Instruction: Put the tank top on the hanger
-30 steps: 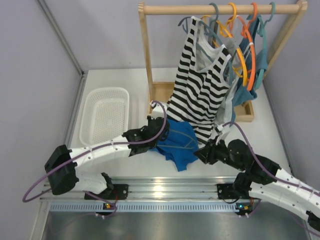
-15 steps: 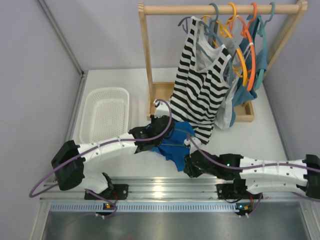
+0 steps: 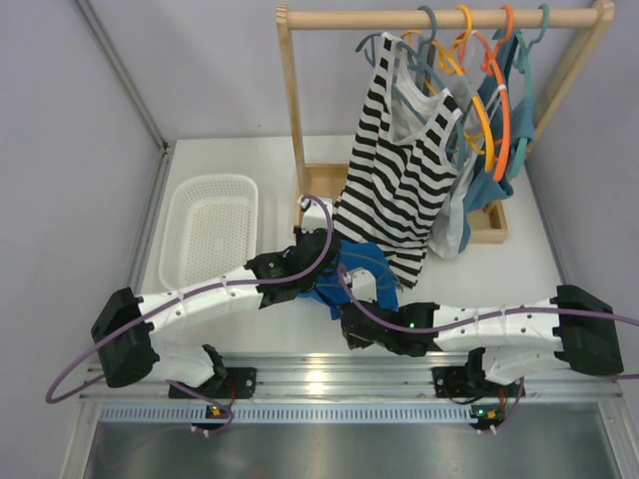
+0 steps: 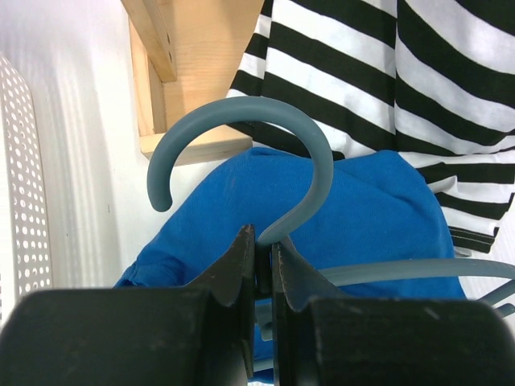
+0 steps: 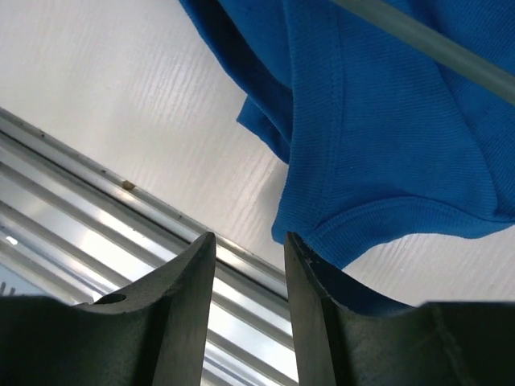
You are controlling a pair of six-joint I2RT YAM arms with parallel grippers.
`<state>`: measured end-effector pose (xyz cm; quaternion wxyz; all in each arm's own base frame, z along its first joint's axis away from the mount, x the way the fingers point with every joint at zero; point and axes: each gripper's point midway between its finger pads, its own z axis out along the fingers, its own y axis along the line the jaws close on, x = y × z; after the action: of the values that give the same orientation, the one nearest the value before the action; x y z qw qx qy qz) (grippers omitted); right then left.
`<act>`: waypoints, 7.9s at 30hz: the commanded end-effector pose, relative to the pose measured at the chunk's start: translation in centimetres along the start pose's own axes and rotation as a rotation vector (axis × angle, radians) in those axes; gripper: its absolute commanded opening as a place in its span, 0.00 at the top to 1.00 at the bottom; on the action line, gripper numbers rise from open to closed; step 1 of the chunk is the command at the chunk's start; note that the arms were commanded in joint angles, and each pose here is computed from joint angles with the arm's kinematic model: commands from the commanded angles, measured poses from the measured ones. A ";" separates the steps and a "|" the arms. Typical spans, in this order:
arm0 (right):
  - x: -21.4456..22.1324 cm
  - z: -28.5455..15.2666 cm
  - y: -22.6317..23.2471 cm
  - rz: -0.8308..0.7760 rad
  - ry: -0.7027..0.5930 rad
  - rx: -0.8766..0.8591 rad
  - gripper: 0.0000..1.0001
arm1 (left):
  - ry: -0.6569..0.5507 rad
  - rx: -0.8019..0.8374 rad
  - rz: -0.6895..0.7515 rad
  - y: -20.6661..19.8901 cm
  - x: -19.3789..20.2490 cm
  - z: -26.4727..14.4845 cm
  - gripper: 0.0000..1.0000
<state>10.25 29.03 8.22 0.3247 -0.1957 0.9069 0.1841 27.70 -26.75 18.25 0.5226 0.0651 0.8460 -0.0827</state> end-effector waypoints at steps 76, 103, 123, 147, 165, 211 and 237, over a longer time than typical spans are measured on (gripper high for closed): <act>0.6 -1.9 -11.2 0.356 -0.062 0.182 1.00 | -0.122 0.113 -0.021 1.6 -2.1 -3.4 1.00; -2.1 -4.4 -11.2 0.360 -0.088 0.159 1.00 | -0.117 0.106 -0.010 2.3 -0.9 -3.4 1.00; -8.0 -7.2 -8.0 0.262 -0.117 0.087 1.00 | -0.135 0.153 -0.033 0.0 -2.3 -2.6 1.00; -21.0 -9.6 -4.8 0.144 -0.281 0.075 1.00 | -0.262 0.301 -0.061 -4.0 -8.0 -7.1 1.00; -26.1 -16.4 -3.7 0.062 -0.534 -0.074 0.53 | -0.335 0.376 -0.049 -4.4 -14.1 -11.5 1.00; -23.8 -16.7 0.8 -0.242 -0.506 -0.456 1.00 | -0.395 0.453 -0.030 -5.2 -19.8 -15.2 1.00; -34.7 -24.0 -5.6 -0.107 -0.665 0.038 1.00 | -0.551 0.384 -0.129 0.0 -25.9 -20.5 0.52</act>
<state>24.09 23.88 43.81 0.5735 -0.2081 0.7557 0.2381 21.68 -24.93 47.38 0.6795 0.1122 0.6706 -0.2757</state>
